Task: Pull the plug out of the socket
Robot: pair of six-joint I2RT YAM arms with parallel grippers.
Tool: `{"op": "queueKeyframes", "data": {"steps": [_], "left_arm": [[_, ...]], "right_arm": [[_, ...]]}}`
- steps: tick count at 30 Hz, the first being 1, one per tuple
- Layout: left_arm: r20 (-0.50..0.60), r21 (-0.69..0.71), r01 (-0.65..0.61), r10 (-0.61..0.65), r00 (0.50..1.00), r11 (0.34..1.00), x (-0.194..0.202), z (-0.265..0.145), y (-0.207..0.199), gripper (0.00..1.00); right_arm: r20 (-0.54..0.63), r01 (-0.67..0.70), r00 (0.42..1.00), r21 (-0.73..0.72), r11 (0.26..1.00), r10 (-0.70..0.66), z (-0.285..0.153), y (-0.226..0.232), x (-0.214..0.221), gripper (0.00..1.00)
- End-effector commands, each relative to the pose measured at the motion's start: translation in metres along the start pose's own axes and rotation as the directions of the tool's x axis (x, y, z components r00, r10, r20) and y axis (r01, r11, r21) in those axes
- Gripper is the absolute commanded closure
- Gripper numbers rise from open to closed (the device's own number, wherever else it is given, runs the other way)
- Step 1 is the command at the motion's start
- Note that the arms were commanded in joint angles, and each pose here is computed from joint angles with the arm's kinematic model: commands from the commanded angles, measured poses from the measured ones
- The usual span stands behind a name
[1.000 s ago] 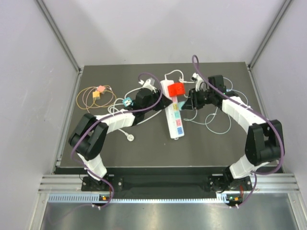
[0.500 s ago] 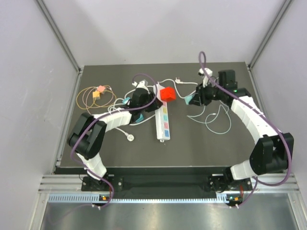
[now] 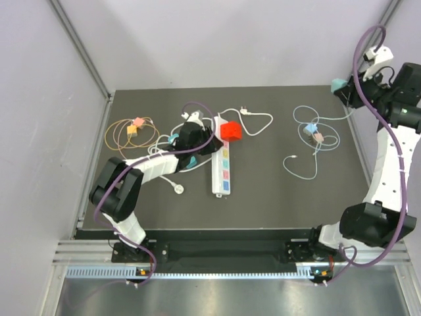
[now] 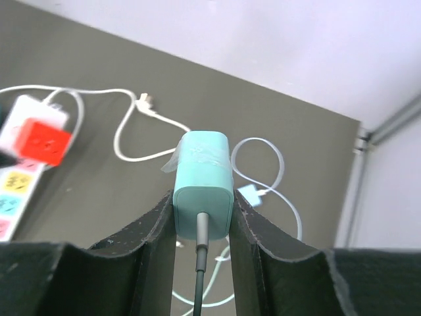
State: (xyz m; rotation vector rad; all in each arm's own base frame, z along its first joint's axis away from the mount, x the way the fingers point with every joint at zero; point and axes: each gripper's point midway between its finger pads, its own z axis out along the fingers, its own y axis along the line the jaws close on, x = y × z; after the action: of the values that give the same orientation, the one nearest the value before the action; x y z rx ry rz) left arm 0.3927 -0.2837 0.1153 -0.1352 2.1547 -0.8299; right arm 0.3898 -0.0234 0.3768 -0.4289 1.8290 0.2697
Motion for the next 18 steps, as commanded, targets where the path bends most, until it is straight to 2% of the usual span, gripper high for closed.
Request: {"op": "queueKeyframes", "data": {"steps": [1,10,18], "left_arm": [[0.147,0.202,-0.042,0.013,0.989,0.978,-0.046,-0.02,-0.057,1.0],[0.136,0.258,-0.079,0.045,0.99,0.963,-0.044,-0.027,-0.068,1.0],[0.122,0.301,-0.081,0.046,0.991,0.95,-0.04,-0.03,-0.073,1.0]], "right_arm": [[-0.035,0.005,0.999,0.074,0.997,-0.002,0.008,-0.036,0.014,1.0],[-0.194,-0.124,0.97,0.111,0.986,0.144,0.064,-0.097,0.118,1.0],[-0.309,-0.244,0.916,0.076,0.967,0.255,0.097,-0.103,0.201,1.0]]}}
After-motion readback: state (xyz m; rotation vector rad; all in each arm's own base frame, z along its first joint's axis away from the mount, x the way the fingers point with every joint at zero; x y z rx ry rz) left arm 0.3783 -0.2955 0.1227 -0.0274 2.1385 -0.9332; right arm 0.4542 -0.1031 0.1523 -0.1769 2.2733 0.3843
